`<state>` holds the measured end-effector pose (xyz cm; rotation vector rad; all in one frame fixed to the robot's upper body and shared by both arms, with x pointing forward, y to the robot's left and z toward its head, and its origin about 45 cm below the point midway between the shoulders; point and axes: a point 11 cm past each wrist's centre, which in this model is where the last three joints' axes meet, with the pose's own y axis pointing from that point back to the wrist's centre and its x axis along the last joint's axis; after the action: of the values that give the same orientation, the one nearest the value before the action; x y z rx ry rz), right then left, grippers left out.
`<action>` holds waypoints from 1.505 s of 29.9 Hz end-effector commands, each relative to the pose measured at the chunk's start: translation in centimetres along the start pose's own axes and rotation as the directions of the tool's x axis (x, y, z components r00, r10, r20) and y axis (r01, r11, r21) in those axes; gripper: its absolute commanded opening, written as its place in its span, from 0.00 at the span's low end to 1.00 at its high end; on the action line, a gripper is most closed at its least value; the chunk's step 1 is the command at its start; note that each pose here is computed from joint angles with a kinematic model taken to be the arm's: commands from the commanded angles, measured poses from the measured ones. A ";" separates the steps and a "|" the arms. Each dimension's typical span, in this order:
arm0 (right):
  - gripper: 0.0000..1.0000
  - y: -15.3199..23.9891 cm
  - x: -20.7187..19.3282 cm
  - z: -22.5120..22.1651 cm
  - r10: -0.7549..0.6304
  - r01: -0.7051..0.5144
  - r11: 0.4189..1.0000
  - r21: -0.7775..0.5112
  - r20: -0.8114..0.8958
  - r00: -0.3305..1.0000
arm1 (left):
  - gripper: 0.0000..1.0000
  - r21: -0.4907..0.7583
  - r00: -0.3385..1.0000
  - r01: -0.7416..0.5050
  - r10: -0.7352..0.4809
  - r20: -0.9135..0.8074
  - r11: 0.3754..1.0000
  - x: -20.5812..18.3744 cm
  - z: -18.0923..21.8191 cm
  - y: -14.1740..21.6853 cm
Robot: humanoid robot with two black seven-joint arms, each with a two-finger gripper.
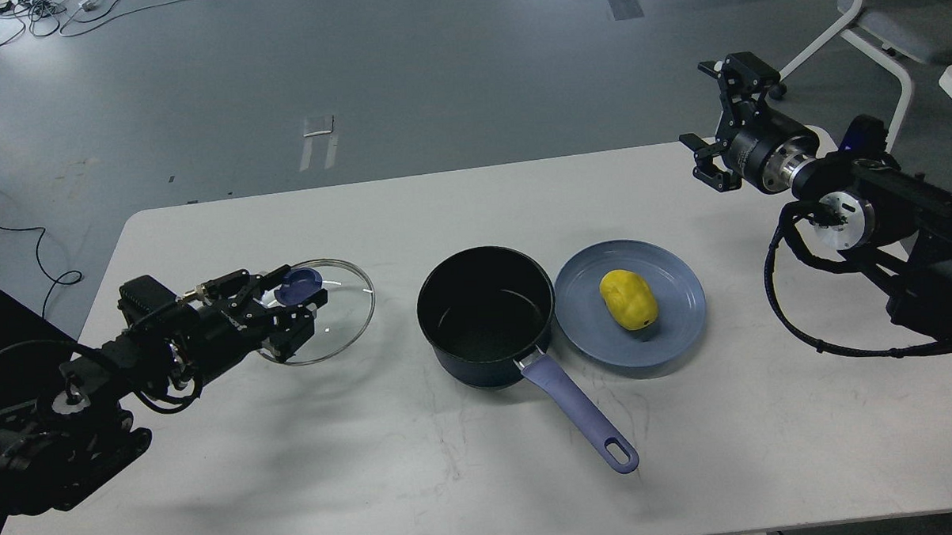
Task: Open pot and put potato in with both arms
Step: 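Set the lid on the table beside the pan and release, then raise the left arm and move the right gripper to the potato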
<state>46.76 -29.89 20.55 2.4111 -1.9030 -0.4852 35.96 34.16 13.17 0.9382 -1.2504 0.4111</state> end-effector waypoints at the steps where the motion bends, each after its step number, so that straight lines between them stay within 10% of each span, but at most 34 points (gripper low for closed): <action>1: 1.00 0.0 -0.1 0.0 -0.002 0.002 1.000 0.000 0.002 1.000 | 0.38 0.030 1.000 -0.004 0.004 0.004 1.000 -1.0 -0.3 -0.8; 11: 1.00 0.0 -0.2 0.1 -0.004 0.004 1.000 -0.004 0.002 1.000 | 0.47 0.079 0.999 0.039 -0.038 -0.015 0.996 -3.6 -0.8 -0.2; 16: 1.00 0.0 0.0 0.2 0.000 0.000 1.000 -0.006 0.001 1.000 | 0.98 0.083 0.999 0.043 -0.042 -0.016 0.996 -3.7 -0.9 0.0; 25: 1.00 0.1 0.0 0.3 0.001 -0.001 1.000 -0.006 0.001 1.000 | 0.98 0.146 0.986 -0.061 0.082 -0.144 0.987 -1.2 -1.7 0.1; 31: 1.00 0.0 -0.5 0.2 -0.022 0.022 1.000 -0.011 -0.026 0.999 | 0.98 0.164 0.890 -0.297 0.335 -0.308 0.941 8.1 -1.5 -1.2; 38: 1.00 -0.3 -4.2 0.7 -0.176 0.181 0.983 -0.017 -0.349 0.920 | 0.98 0.178 0.452 -0.375 0.347 -0.822 0.910 19.4 -2.6 -3.4; 45: 1.00 3.5 -6.4 3.8 -0.374 0.338 0.911 -0.237 -0.820 0.434 | 0.98 0.284 -0.064 -0.295 0.278 -0.959 0.912 21.5 -3.6 -6.6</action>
<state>43.01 -24.42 20.66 2.3943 -1.1550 0.4060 48.66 29.24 31.23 0.0970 -0.1193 1.1594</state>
